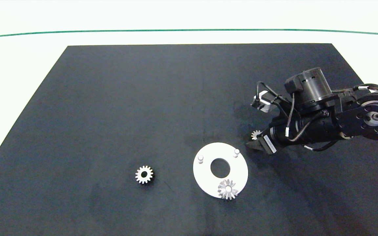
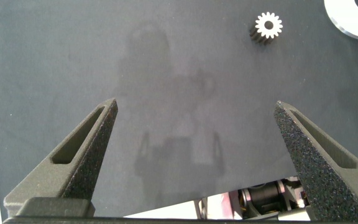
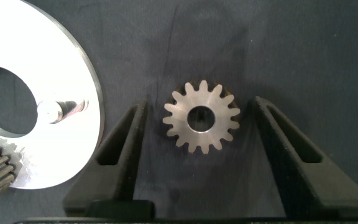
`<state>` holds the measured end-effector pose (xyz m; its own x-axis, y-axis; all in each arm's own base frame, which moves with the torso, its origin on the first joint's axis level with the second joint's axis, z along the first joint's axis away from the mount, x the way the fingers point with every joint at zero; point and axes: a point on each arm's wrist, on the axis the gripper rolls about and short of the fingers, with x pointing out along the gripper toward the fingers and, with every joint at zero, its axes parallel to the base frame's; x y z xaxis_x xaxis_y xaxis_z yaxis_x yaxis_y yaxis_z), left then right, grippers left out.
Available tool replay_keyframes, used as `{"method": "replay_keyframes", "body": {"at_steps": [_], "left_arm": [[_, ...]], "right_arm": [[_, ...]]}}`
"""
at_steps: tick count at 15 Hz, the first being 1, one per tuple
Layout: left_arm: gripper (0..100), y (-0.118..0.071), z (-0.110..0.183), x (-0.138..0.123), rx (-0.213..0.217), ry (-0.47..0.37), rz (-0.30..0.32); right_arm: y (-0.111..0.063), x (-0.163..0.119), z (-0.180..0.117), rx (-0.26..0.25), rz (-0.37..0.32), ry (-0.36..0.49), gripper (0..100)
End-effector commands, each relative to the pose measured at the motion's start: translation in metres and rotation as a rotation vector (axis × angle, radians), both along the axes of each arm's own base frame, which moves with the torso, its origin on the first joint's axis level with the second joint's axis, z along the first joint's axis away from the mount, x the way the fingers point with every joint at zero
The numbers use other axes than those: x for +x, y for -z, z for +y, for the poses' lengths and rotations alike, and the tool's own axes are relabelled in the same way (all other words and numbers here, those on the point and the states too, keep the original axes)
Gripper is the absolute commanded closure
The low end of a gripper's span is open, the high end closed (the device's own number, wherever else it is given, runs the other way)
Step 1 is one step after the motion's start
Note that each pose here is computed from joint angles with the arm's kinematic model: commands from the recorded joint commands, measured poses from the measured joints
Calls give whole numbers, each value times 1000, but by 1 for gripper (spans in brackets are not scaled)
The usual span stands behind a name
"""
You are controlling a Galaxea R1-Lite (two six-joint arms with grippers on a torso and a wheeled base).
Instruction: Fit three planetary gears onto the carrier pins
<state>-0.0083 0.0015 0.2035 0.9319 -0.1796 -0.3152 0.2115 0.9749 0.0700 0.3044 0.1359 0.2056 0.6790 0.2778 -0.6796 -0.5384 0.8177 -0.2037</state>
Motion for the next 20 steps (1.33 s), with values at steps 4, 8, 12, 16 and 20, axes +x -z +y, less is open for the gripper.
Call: {"method": "replay_keyframes", "body": {"at_steps": [4, 8, 12, 16, 20], "left_arm": [[0, 0, 0, 2, 3, 0, 13], [0, 0, -1, 3, 3, 6, 16], [0, 0, -1, 4, 4, 6, 21], [0, 0, -1, 5, 6, 6, 27], [0, 0, -1, 5, 6, 6, 27]], "right_arm": [[1, 3, 1, -3, 0, -3, 45], [-1, 4, 2, 0, -6, -3, 54], [-1, 4, 2, 0, -6, -4, 62], [0, 3, 1, -3, -2, -1, 69], [-1, 3, 2, -3, -5, -4, 78]]}}
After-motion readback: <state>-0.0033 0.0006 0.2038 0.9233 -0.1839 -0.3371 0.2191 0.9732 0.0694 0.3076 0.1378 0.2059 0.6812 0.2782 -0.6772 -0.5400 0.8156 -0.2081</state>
